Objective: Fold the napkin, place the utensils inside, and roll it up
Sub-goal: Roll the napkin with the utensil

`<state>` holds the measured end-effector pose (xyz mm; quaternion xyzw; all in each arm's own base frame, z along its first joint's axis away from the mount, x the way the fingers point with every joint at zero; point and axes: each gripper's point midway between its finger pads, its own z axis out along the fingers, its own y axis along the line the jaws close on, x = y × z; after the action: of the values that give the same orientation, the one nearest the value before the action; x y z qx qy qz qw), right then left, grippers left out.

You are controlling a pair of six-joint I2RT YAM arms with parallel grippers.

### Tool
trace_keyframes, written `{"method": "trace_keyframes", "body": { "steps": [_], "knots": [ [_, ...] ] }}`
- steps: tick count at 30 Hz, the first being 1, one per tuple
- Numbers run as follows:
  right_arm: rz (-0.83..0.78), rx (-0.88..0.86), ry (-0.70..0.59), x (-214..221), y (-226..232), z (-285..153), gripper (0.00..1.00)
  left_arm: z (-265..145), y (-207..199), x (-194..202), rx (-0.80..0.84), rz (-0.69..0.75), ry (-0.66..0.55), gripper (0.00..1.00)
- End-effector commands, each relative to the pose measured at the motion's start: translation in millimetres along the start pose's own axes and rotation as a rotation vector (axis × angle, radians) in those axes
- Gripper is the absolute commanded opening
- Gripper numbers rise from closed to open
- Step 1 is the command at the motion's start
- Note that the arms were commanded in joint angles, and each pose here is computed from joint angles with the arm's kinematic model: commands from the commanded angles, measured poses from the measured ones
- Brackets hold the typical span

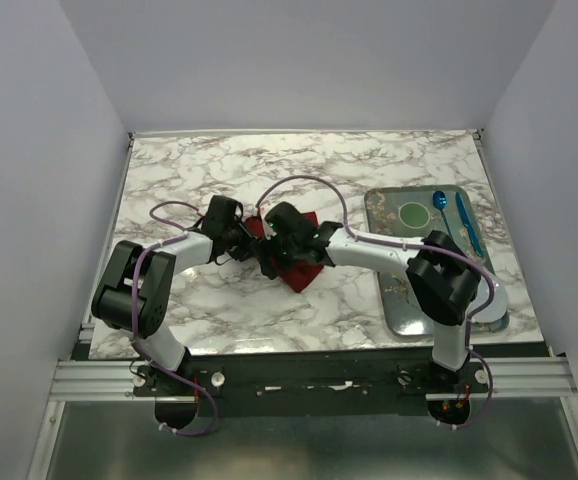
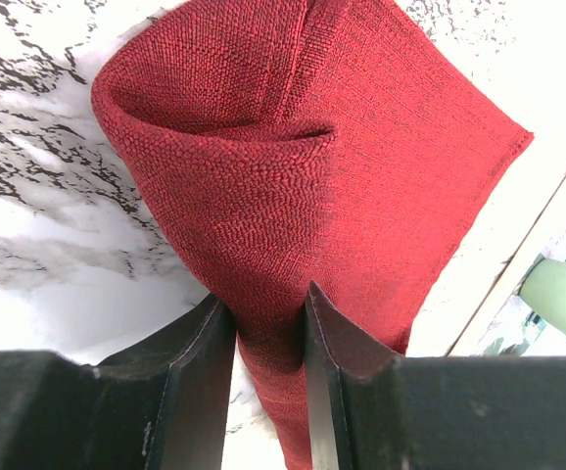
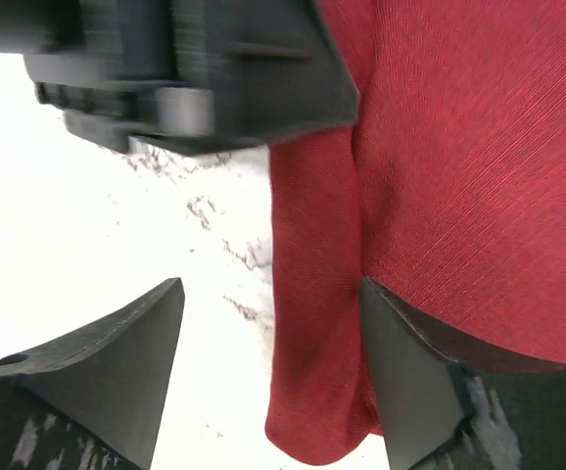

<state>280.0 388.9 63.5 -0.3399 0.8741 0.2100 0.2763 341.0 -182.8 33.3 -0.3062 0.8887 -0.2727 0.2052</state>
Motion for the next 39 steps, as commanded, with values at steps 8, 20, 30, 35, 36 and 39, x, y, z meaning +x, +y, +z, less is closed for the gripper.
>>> {"method": "trace_keyframes", "body": {
  "steps": [8, 20, 30, 35, 36, 39],
  "knots": [
    [-0.259, 0.43, -0.04, -10.0, -13.0, 9.7, 0.81, -2.9, 14.0, 14.6, -0.044, -0.014, 0.055, 0.39],
    [-0.231, 0.46, -0.021, 5.0, -24.1, 29.2, 0.46, -6.5, 9.9, 14.3, -0.034, -0.008, 0.059, 0.4],
    [-0.059, 0.19, -0.015, 14.2, -29.2, 34.2, 0.12, -15.2, 9.1, 2.4, -0.048, 0.024, 0.012, 0.72],
    [0.063, -0.044, 0.018, 20.7, -17.3, 39.5, 0.09, -32.3, -5.2, -11.7, -0.022, 0.067, -0.046, 0.96],
    [0.081, -0.074, 0.032, 25.3, -16.0, 42.9, 0.08, -36.1, -7.8, -14.8, -0.015, 0.072, -0.06, 0.99],
    [0.163, -0.204, 0.049, 26.0, -10.5, 43.9, 0.08, -49.2, -13.6, -23.3, -0.008, 0.102, -0.107, 0.99]
  ]
}}
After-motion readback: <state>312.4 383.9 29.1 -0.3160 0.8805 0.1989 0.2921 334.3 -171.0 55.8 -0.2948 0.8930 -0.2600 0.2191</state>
